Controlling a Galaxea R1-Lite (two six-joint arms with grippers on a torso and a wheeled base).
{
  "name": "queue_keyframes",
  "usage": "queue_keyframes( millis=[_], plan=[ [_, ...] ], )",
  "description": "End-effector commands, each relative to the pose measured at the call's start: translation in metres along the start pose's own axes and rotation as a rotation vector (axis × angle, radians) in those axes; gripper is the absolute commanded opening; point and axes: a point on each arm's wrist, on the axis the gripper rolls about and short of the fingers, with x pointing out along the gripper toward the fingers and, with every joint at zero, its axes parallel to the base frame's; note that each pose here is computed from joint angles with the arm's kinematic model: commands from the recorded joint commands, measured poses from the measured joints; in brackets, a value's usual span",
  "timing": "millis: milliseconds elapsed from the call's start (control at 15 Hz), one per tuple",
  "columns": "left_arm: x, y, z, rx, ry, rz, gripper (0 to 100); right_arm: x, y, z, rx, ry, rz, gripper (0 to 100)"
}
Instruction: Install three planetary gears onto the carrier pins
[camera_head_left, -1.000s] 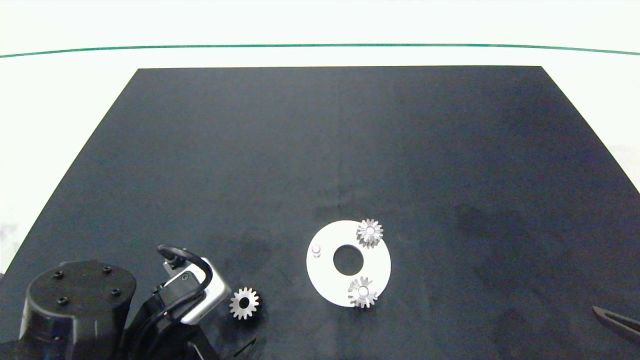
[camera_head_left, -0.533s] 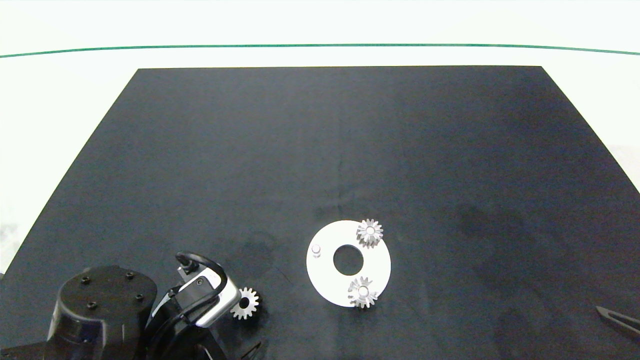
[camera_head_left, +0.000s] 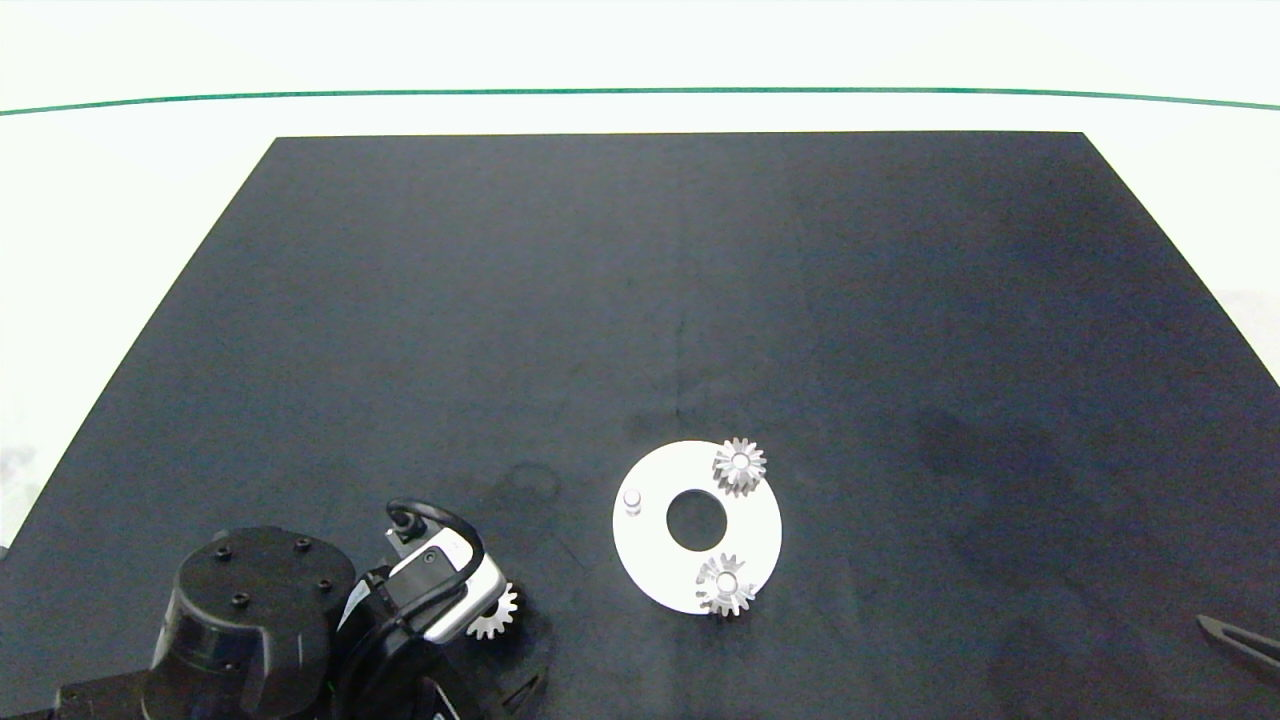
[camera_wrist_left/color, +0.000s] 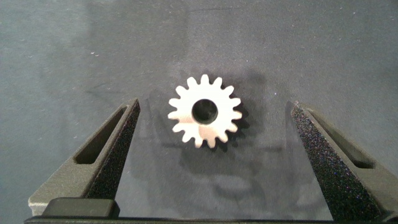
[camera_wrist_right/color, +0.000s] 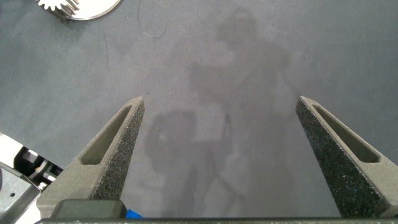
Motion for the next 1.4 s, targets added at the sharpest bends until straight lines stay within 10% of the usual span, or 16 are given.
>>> queue_keyframes(
  millis=[67,1400],
  plan=[
    [0.0056,-0.0019,-0.0023,0.007,0.023,-0.006,100,0.0003,0.0001,-0.0001,-0.004,0.003,0.000,100],
    [0.0062,0.0001,0.0024,-0.003,0.009,0.009,64,0.0007,0.0002,-0.0009,-0.003,0.007,0.000,100]
  ],
)
